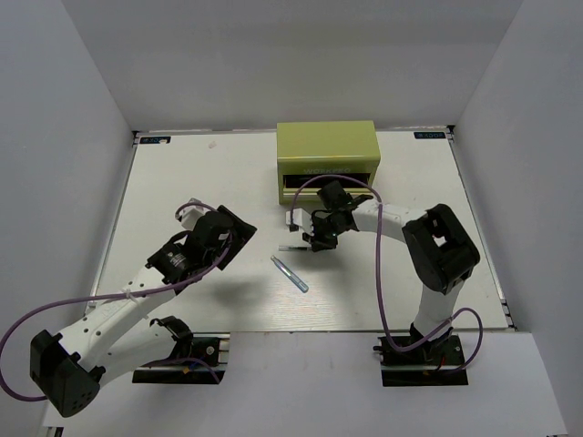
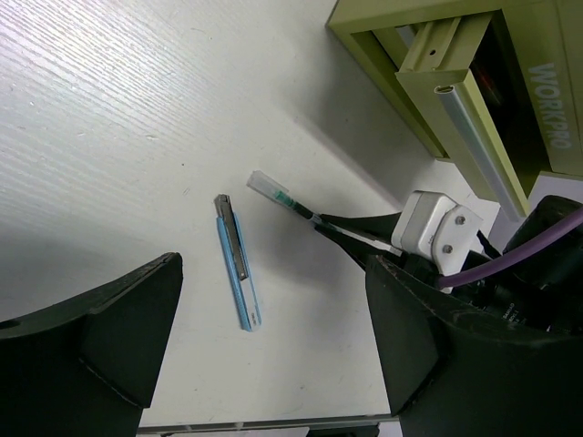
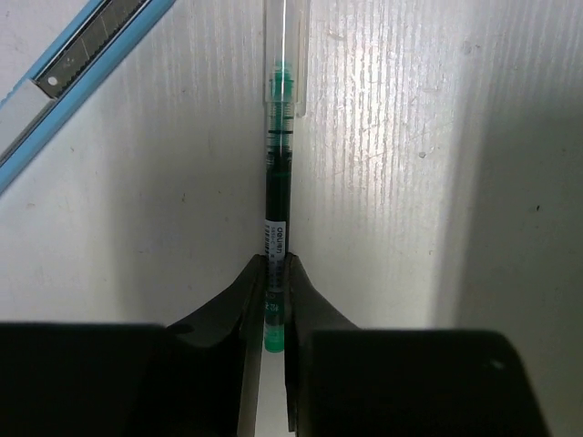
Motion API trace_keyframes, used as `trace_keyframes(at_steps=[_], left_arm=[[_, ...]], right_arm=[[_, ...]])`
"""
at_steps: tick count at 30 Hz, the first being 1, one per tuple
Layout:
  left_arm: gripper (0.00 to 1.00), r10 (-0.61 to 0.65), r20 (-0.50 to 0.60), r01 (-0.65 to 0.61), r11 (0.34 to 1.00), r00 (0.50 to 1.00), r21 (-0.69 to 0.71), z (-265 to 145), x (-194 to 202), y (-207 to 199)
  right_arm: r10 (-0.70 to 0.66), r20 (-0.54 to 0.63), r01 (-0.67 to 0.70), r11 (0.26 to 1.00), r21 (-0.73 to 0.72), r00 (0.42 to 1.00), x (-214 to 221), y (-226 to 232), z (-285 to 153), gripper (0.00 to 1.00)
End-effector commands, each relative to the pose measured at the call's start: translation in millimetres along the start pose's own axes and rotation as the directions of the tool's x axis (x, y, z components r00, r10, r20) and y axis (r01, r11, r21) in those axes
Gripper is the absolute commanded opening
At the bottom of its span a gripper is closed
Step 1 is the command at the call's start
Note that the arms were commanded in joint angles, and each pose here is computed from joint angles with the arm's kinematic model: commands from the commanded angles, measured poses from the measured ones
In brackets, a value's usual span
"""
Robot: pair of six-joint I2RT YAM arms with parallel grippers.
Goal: Sort the stationery into containers
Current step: Pick up the pen from the center of the board, then place the pen in the drawer.
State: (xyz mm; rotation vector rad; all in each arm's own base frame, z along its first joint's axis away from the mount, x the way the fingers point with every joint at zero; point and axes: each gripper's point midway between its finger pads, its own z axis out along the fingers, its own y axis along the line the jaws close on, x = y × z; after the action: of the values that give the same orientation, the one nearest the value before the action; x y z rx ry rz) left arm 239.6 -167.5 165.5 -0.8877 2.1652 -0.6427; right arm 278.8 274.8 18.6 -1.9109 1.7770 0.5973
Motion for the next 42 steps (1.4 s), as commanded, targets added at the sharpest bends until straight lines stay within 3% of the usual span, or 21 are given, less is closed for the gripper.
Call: trace_keyframes(at_steps=[1, 9, 13, 17, 25, 32, 34, 36, 38, 42], left_arm=[[0.92, -0.007, 0.002, 0.007, 1.0, 1.0, -0.008, 0, 0, 4], [0.92, -0.041, -0.024, 0.04, 0.999, 0.999, -0.037, 6, 8, 11], [0.92, -0.054, -0.046, 0.051, 0.997, 0.997, -0.058, 14, 16, 14], [0.9, -0.05, -0.074, 0.042, 0.994, 0.996, -0.102, 23, 25, 21], [0.9, -0.056, -0.13, 0.04, 0.992, 0.99, -0.123, 29, 38, 21], [0.9, -0.058, -0.128, 0.044, 0.992, 0.99, -0.115, 29, 38, 21], [0.9, -0.067, -0.127, 0.052, 0.992, 0.99, -0.117, 28, 38, 24], [0.9, -0.065, -0.129, 0.049, 0.991, 0.99, -0.126, 29, 40, 28], [0.9, -0.065, -0.129, 0.049, 0.991, 0.99, -0.126, 29, 40, 28], [0.9, -0.065, -0.129, 0.049, 0.991, 0.99, -0.126, 29, 40, 28]], right_arm=[[0.01, -0.023, -0.011, 0.997, -0.075, 1.0, 8, 25, -2, 0.06], [-0.019, 0.112, 0.002, 0.988, 0.152, 0.994, -53, -14, -62, 0.0], [-0.125, 0.222, 0.064, 0.963, 0.262, 0.967, -101, -23, -113, 0.0], [-0.173, 0.228, 0.075, 0.921, 0.383, 0.958, -123, -45, -149, 0.0], [-0.132, 0.115, 0.051, 0.845, 0.532, 0.985, -97, -103, -176, 0.0], [-0.136, 0.017, 0.102, 0.813, 0.574, 0.991, -68, -133, -177, 0.0], [-0.137, 0.005, 0.109, 0.807, 0.58, 0.991, -65, -139, -178, 0.04], [-0.132, -0.011, 0.114, 0.809, 0.576, 0.991, -59, -142, -177, 0.25], [-0.134, -0.006, 0.113, 0.811, 0.573, 0.991, -59, -142, -176, 0.35], [-0.163, 0.029, 0.118, 0.813, 0.571, 0.986, -66, -135, -181, 0.37]])
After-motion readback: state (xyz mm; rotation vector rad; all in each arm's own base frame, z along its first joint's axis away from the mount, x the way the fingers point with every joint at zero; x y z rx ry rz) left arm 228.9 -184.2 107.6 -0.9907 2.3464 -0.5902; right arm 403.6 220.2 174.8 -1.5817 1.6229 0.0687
